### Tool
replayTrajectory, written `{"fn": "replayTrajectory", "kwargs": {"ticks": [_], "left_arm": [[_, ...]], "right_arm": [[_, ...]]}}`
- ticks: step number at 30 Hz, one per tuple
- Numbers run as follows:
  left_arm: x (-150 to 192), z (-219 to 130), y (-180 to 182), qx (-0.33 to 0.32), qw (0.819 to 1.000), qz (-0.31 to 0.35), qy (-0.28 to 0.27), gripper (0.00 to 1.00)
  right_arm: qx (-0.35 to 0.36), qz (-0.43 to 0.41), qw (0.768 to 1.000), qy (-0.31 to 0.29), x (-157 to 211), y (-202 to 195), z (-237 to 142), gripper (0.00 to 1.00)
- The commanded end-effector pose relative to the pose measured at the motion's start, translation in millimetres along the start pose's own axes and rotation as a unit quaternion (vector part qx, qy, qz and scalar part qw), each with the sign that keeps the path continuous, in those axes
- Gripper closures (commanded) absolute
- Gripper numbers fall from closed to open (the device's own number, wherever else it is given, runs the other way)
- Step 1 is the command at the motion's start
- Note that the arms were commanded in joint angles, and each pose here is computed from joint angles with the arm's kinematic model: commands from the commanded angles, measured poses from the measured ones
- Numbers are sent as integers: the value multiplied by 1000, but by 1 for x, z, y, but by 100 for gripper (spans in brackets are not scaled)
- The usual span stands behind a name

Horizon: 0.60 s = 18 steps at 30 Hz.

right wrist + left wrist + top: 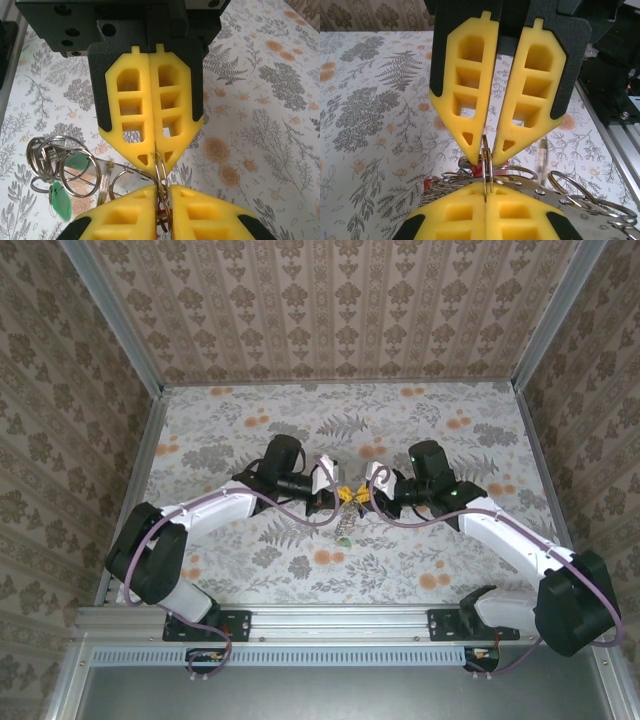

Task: Put the keys on the keyring

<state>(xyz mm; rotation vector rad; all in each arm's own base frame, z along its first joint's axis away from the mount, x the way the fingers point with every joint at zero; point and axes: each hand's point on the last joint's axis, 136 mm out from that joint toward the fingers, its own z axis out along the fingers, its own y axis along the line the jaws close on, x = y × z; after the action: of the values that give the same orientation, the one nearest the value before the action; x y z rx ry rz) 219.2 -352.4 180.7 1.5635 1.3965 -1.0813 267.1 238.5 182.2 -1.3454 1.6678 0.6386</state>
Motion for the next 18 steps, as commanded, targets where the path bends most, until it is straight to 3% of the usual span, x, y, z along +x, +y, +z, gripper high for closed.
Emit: {"fn": "replayTrajectory", "kwargs": {"ticks": [1, 10, 12, 18], "left_arm": [[-36, -9, -8, 25, 997, 36, -63, 100], [-31, -7, -5, 24, 998, 23, -53, 100], [-26, -6, -3, 18, 999, 20, -38, 90], [-13, -2, -2, 7, 999, 33, 18, 81]], "right_arm": [[-8, 8, 999, -35, -8, 0, 0, 85], [-2, 3, 999, -53, -21, -6, -5, 100], [0, -1, 999, -45, -21, -7, -6, 100], [-4, -22, 1000, 7, -16, -2, -5, 100]]}}
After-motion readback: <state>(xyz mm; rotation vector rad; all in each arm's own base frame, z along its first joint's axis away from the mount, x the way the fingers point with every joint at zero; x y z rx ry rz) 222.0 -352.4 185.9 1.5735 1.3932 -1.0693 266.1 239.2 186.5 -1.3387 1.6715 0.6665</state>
